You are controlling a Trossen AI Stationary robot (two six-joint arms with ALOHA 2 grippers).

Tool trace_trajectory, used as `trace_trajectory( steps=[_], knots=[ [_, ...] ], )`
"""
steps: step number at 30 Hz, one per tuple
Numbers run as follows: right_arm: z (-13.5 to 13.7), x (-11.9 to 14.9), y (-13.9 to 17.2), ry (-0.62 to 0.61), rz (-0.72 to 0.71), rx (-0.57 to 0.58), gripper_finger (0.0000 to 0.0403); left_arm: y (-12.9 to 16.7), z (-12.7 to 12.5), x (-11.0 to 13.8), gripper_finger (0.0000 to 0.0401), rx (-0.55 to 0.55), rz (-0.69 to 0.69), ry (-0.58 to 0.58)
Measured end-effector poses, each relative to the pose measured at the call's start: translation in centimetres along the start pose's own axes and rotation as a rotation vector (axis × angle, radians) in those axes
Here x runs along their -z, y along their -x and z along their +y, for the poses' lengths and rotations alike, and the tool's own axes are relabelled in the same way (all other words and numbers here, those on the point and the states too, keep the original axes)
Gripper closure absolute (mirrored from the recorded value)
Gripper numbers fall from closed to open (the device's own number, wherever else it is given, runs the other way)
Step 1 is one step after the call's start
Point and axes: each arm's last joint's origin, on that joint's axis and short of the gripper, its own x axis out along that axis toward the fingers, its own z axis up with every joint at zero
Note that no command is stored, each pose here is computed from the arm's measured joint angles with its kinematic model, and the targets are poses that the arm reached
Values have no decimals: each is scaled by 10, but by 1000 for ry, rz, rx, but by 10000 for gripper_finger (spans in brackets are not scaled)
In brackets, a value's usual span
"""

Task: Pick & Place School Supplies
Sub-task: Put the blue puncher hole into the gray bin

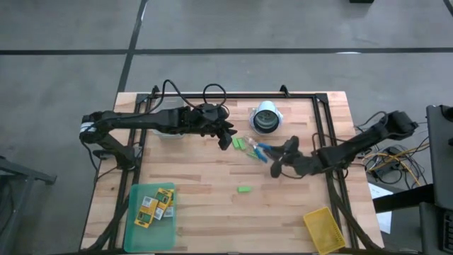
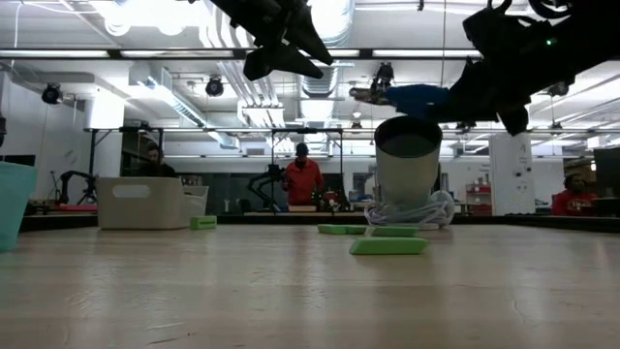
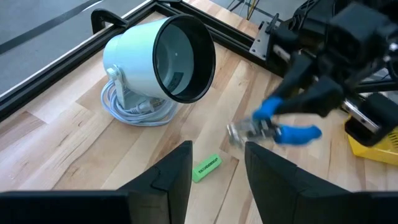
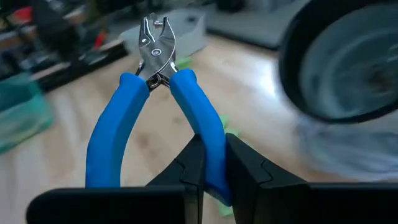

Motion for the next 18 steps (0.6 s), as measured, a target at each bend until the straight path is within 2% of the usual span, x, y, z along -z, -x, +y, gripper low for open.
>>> trace_trajectory(
  steps=[3, 10, 18],
  knots=[
    [-5, -3, 3, 30, -41, 66, 368, 0, 0, 0, 249, 0, 0, 0],
    [-7, -9, 5, 194, -111, 175, 368, 0, 0, 0, 249, 0, 0, 0],
    [-2, -23, 5, 260, -176, 273, 368, 0, 0, 0, 249, 0, 0, 0]
  ],
)
